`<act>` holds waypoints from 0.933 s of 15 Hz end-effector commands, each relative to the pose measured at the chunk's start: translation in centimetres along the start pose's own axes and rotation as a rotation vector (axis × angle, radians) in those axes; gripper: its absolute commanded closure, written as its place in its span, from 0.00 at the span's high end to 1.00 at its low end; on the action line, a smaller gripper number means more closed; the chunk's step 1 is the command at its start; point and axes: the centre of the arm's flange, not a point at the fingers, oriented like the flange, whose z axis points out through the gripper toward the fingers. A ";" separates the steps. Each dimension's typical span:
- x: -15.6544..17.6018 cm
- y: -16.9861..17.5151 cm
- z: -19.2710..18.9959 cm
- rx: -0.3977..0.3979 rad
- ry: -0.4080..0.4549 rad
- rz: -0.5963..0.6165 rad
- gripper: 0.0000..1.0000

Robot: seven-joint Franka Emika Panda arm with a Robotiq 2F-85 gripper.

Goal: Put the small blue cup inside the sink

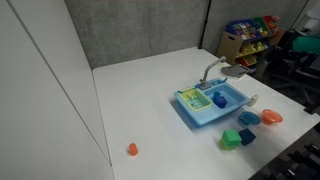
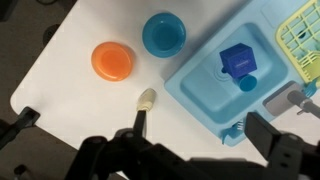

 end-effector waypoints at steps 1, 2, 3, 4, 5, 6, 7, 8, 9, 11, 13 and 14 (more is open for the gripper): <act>-0.5 0.3 -4.9 -0.042 -0.007 -0.170 1.00; -0.8 0.3 -5.8 -0.050 -0.009 -0.213 1.00; -1.1 0.2 -6.8 -0.058 -0.012 -0.259 1.00; -1.4 0.2 -7.6 -0.069 -0.015 -0.297 1.00; -1.9 0.3 -8.5 -0.079 -0.016 -0.335 1.00; -2.5 0.5 -9.2 -0.093 -0.016 -0.374 1.00; -3.0 0.7 -9.9 -0.106 -0.014 -0.406 1.00; -3.6 1.0 -10.4 -0.117 -0.006 -0.445 1.00; -4.2 1.3 -11.0 -0.125 0.004 -0.483 1.00; -5.2 1.7 -11.9 -0.130 0.028 -0.553 1.00; -6.1 2.0 -12.7 -0.117 0.049 -0.619 1.00; -6.5 2.2 -13.0 -0.105 0.057 -0.660 1.00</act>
